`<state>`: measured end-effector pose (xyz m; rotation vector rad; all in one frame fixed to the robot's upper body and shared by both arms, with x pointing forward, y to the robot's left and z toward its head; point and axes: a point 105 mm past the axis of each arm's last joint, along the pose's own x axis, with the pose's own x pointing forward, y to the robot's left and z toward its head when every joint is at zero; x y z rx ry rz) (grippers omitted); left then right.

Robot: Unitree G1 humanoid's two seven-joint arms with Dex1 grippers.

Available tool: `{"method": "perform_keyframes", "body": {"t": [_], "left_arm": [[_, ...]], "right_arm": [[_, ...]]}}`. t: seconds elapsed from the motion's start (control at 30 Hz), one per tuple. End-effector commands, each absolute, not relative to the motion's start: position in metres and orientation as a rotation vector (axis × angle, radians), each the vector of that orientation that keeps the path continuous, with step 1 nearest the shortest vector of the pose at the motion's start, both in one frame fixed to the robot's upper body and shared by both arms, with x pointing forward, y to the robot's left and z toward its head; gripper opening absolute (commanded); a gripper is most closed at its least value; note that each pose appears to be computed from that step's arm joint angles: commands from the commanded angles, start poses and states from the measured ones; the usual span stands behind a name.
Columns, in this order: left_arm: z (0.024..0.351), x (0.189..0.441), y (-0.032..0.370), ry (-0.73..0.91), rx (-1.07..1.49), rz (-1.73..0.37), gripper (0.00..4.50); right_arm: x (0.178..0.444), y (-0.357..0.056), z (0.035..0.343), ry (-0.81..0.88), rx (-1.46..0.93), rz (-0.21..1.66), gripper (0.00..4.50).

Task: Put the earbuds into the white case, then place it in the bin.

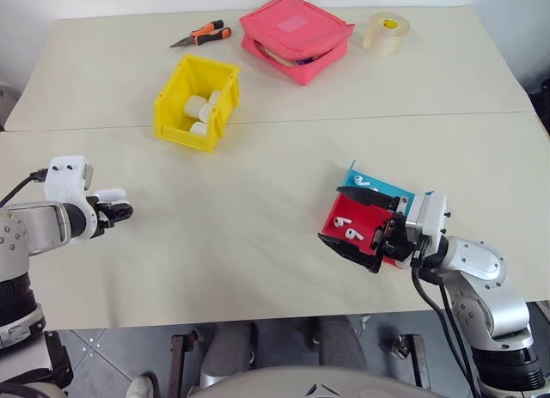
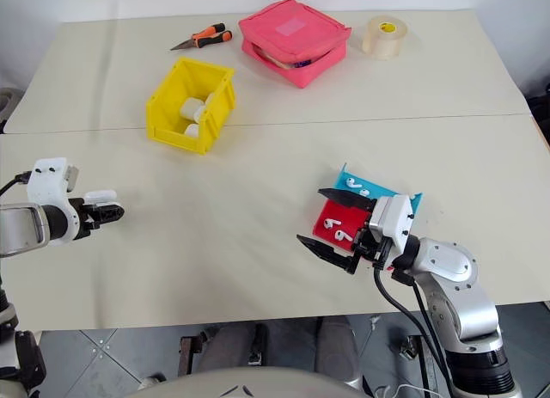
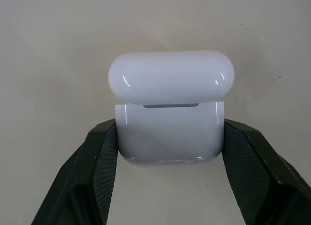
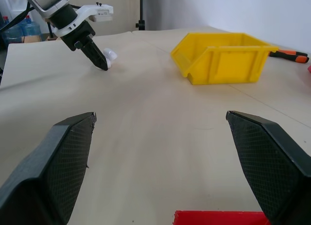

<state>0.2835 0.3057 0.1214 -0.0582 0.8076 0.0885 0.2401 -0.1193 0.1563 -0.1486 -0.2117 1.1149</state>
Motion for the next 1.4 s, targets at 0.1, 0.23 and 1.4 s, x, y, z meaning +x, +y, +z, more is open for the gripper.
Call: {"method": "perform_keyframes", "body": {"t": [0.1, 0.23, 1.4], "left_arm": [[0.147, 0.299, 0.281, 0.532, -0.202, -0.076, 2.78], [0.176, 0.301, 0.257, 0.277, -0.143, -0.284, 2.78], [0.186, 0.257, -0.003, -0.782, -0.154, -1.642, 2.78]], "right_arm": [[0.237, -0.118, 0.164, -0.247, -0.173, 1.132, 4.5], [0.238, -0.123, 0.167, -0.24, -0.187, 1.128, 4.5], [0.168, -0.22, 0.162, 0.34, -0.351, 0.731, 4.5]]}}
